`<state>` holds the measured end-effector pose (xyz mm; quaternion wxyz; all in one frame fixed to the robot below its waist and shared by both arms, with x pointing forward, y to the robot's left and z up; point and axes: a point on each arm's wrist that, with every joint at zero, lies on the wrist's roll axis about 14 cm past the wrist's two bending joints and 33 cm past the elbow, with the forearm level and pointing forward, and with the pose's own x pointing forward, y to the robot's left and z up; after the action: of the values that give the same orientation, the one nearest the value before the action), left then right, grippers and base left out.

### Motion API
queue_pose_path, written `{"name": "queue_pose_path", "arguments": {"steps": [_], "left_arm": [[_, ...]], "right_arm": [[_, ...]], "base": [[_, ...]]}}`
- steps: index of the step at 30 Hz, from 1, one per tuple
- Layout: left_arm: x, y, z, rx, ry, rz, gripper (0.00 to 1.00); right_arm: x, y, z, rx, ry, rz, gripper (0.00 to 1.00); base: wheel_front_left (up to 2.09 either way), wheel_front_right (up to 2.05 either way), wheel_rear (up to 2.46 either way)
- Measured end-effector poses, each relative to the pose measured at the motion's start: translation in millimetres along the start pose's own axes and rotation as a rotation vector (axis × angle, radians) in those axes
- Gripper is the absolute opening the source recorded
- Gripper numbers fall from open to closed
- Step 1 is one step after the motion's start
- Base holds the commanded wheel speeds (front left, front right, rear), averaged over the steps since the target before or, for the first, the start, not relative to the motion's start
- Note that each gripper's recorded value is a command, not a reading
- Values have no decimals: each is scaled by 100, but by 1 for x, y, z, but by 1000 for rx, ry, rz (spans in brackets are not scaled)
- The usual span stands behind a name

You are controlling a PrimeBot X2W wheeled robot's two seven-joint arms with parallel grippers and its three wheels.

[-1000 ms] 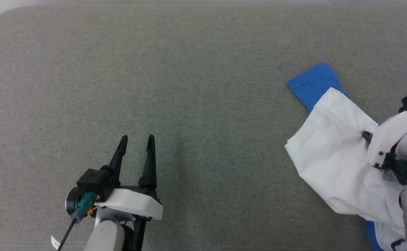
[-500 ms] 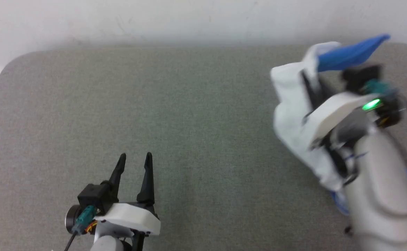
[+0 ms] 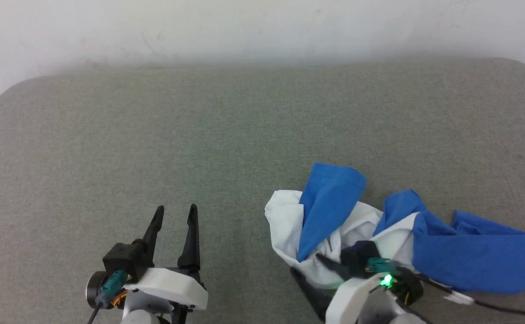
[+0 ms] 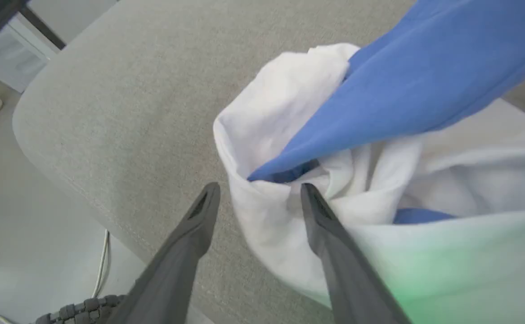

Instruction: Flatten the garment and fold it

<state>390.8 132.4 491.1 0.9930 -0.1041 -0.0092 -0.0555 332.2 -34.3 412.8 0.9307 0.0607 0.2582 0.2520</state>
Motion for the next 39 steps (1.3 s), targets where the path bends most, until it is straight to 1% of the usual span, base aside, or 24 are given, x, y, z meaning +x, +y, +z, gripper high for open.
{"name": "queue_pose_path", "arguments": {"steps": [5,9,14,17,19,22,26,27,28,29,32,35,37,39], "left_arm": [[-1,-11,-8,-1,29,-35,100],[3,-39,-13,0,64,-123,100],[10,-97,-19,15,130,-315,100],[5,-131,-36,37,225,-431,100],[0,-149,-52,72,314,-505,100],[-5,-166,-75,136,442,-582,100],[-11,-166,-108,237,631,-627,100],[-12,-166,-113,249,659,-636,86],[-11,-167,-115,258,675,-641,35],[-9,-168,-114,263,674,-648,0],[3,-178,-97,258,597,-670,0],[23,-184,-65,260,464,-669,0],[41,-184,-35,254,346,-643,0],[60,-177,-2,249,226,-591,0]], "right_arm": [[-23,-16,56,45,-305,-58,100],[-50,-36,80,59,-449,-138,100],[-88,-75,87,76,-526,-288,100],[-110,-98,86,82,-550,-383,100],[-123,-110,83,89,-555,-435,100],[-137,-122,77,101,-551,-491,100],[-147,-130,71,126,-551,-528,100],[-148,-131,69,131,-551,-534,100],[-150,-131,68,139,-552,-538,100],[-152,-132,66,144,-551,-543,100],[-158,-132,59,154,-547,-560,100],[-166,-132,55,160,-549,-572,100],[-171,-131,54,163,-553,-578,100],[-176,-131,52,165,-558,-587,100]], "base": [[0,0,0],[0,0,0],[0,0,0],[0,0,0],[0,0,0],[0,0,0],[0,0,0],[0,0,0],[0,0,0],[0,0,0],[0,0,0],[0,0,0],[0,0,0],[0,0,0]]}}
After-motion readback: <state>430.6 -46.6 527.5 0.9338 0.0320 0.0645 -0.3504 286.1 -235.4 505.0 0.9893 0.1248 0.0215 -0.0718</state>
